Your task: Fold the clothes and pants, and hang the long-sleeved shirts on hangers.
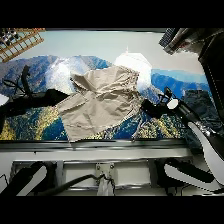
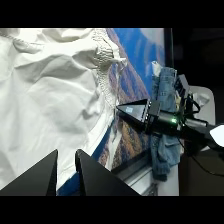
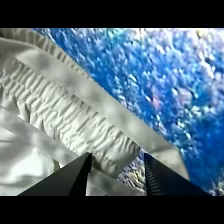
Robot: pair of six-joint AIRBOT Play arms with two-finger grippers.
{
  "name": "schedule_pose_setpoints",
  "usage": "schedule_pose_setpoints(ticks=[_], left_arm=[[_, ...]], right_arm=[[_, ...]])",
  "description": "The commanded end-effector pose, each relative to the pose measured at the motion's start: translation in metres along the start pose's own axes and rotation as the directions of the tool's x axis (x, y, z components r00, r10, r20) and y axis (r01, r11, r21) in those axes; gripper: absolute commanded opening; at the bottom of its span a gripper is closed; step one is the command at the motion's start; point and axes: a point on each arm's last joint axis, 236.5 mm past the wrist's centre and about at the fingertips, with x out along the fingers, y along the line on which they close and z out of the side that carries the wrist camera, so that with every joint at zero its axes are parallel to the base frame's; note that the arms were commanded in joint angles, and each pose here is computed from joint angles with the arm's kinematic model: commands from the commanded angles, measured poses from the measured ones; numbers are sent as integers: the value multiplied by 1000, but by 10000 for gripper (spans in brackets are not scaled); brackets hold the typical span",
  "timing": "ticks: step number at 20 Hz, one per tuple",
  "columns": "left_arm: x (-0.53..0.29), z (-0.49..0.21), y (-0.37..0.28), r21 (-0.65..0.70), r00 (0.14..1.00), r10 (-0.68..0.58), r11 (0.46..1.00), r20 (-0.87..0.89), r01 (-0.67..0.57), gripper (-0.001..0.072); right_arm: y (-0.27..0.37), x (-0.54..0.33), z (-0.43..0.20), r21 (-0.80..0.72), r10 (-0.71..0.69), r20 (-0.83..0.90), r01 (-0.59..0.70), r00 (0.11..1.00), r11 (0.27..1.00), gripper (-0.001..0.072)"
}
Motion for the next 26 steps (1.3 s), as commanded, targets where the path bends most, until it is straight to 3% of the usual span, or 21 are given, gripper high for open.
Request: schedule_pose_setpoints(ticks=[1, 8, 13, 17, 21, 22, 23, 24, 26], left_arm=[[0, 2, 1, 1, 1000, 4, 1000, 8, -4, 133], [0, 4, 2, 1, 1000, 7, 1000, 17, -7, 133], [0, 1, 7, 14, 999, 32, 999, 7, -32, 133], [-9, -36, 54, 58, 962, 227, 974, -149, -221, 133], [-51, -74, 128, 44, 802, 548, 831, -239, -554, 135], [-59, -83, 137, 16, 775, 582, 802, -246, -597, 156], [-60, -92, 137, -22, 774, 579, 797, -259, -603, 252], [-58, -104, 133, -60, 784, 555, 804, -278, -591, 291], [-47, -126, 124, -126, 813, 485, 829, -322, -544, 291]], right_arm=[[-4, 2, -3, -9, -14, -11, 14, 1000, 1000, 411], [-3, 20, -2, 48, 0, -22, 1, 1000, 999, 399], [16, 25, 2, -8, 22, 34, -22, 999, 1000, 51], [32, 18, 17, -17, 55, 71, -54, 996, 998, 36], [54, 7, 38, -25, 104, 128, -102, 986, 994, 36], [57, 5, 41, -25, 112, 140, -109, 984, 994, 36], [58, 5, 43, -19, 117, 148, -116, 982, 993, 36], [58, 5, 44, -20, 117, 150, -116, 982, 993, 36], [58, 5, 45, -20, 118, 155, -116, 981, 993, 36]])
